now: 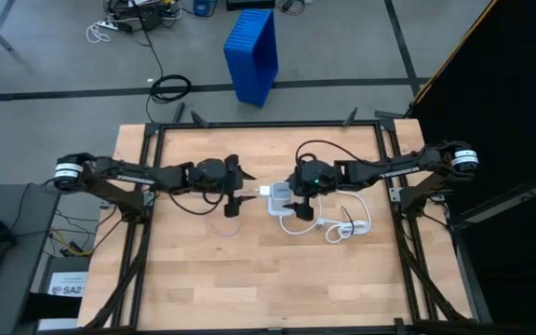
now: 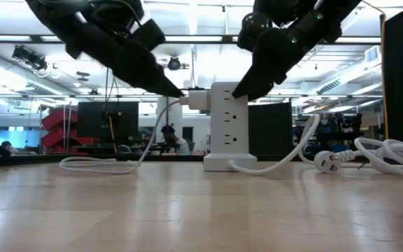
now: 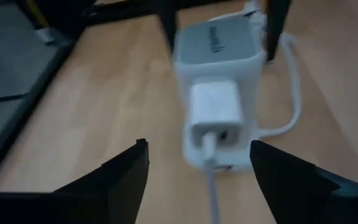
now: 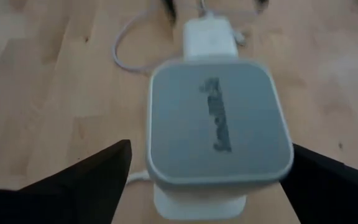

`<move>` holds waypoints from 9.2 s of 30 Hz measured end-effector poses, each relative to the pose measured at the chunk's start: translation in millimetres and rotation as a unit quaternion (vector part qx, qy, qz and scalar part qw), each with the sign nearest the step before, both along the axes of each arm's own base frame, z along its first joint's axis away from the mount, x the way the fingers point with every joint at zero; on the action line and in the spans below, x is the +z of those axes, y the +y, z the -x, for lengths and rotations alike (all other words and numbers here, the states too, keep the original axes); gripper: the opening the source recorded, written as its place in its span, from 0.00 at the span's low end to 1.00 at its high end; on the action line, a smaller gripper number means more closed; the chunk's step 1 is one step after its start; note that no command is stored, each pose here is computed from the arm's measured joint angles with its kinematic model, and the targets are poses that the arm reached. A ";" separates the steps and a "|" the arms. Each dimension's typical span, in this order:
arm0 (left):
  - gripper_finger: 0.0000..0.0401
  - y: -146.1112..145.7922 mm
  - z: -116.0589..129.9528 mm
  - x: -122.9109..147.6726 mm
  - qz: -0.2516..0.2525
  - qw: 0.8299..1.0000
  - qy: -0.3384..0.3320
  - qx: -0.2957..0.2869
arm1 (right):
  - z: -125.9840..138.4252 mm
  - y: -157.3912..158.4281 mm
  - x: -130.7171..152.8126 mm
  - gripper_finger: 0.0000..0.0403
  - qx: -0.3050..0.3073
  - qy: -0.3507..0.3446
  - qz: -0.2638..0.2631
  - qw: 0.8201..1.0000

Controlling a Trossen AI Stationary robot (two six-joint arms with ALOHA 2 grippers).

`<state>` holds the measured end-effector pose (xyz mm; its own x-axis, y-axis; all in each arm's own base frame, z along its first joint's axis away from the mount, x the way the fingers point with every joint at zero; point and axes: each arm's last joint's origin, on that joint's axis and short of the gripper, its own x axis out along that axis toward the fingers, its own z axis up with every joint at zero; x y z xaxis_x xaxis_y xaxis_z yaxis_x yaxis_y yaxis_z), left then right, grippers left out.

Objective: Plug in charger
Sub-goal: Insert the white charger adapter into the white outlet extension, then remove the white charger adapter from the white outlet extension, then remove the white charger cable from the white charger adapter

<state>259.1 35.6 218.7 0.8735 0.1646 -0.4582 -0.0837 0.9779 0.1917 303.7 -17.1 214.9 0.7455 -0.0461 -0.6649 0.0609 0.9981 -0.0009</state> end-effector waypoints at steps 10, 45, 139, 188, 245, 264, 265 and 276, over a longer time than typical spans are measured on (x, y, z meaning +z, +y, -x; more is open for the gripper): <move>0.66 -1.2 18.8 5.6 -0.024 1.000 0.002 0.012 | 32.3 -2.2 33.8 0.86 -0.053 -0.002 0.053 0.997; 0.66 26.1 -0.7 -13.8 0.004 0.998 -0.061 0.006 | 84.5 -4.0 -14.6 0.86 -0.116 -0.292 0.056 0.948; 0.32 25.7 -44.1 -38.3 0.100 0.987 -0.095 -0.084 | 14.0 -2.4 -58.2 0.71 -0.007 -0.242 -0.032 0.970; 0.33 16.4 -16.7 -15.7 0.015 0.997 -0.021 -0.067 | 16.6 -3.8 -61.8 0.83 -0.008 -0.226 -0.001 0.974; 0.33 -114.1 -32.8 -1.7 -0.521 0.851 -0.053 -0.031 | 4.6 34.7 2.0 0.93 -0.032 -0.311 -0.093 0.945; 0.33 -132.5 -21.9 1.3 -0.545 0.838 -0.010 0.024 | 8.8 69.1 10.3 0.99 -0.025 -0.353 -0.060 0.933; 0.33 -131.9 -22.9 1.3 -0.541 0.841 -0.021 0.014 | 8.8 68.7 10.2 0.99 -0.029 -0.353 -0.059 0.933; 0.33 -118.3 -50.2 2.1 -0.520 0.853 -0.048 -0.005 | 8.4 64.2 10.6 0.99 -0.050 -0.356 -0.046 0.932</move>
